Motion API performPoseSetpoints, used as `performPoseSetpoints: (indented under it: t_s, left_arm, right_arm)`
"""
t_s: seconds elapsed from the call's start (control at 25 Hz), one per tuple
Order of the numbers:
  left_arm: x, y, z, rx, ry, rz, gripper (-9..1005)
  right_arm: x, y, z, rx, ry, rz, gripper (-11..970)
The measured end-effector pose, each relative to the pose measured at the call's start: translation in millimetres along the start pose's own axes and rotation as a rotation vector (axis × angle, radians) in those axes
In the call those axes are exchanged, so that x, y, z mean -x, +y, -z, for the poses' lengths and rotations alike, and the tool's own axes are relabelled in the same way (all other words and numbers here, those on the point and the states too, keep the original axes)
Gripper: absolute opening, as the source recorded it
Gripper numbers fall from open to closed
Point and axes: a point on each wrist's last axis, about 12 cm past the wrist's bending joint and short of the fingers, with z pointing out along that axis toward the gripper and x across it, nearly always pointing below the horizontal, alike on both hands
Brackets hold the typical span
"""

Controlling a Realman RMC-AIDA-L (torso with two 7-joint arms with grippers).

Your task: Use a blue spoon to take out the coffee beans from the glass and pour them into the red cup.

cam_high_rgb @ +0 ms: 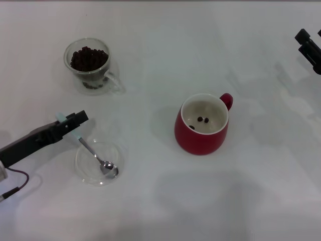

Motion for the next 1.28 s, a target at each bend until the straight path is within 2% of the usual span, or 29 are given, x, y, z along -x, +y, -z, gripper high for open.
performPoseSetpoints:
  t_s: [0.16,0.36,0.56,0.68,0.84,1.0,1.28]
  left_arm:
    - [2,6.1,11,0.036,-0.054,-0.026,389]
    - [8,13.6,26,0.093,-0.141,-0.058,610]
    - [17,21.6,44,0.183,-0.287,-0.155,644]
    - [17,25.1,58,0.316,-0.444,-0.366,650]
    - [10,23.4,60,0.438,-0.564,-0.526,649]
    - [6,22.1,59,0.498,-0.597,-0.584,648]
    - [5,22.7,53,0.528,-0.618,-0.559,645]
  right_arm:
    - [0,0.3,0,0.001,-0.002,-0.002,755]
    - [0,1.4,0,0.003,-0.005,-0.006,755]
    - [0,1.5,0,0.004,-0.006,-0.003,755]
    - [0,0.8,0,-0.002,-0.010,0.000,755]
    - [1,0.7,1,-0.007,-0.018,-0.001,755]
    - [1,0.2,1,-0.015,-0.026,0.015,755]
    - [3,0.9,-3,-0.044,-0.057,0.090,755]
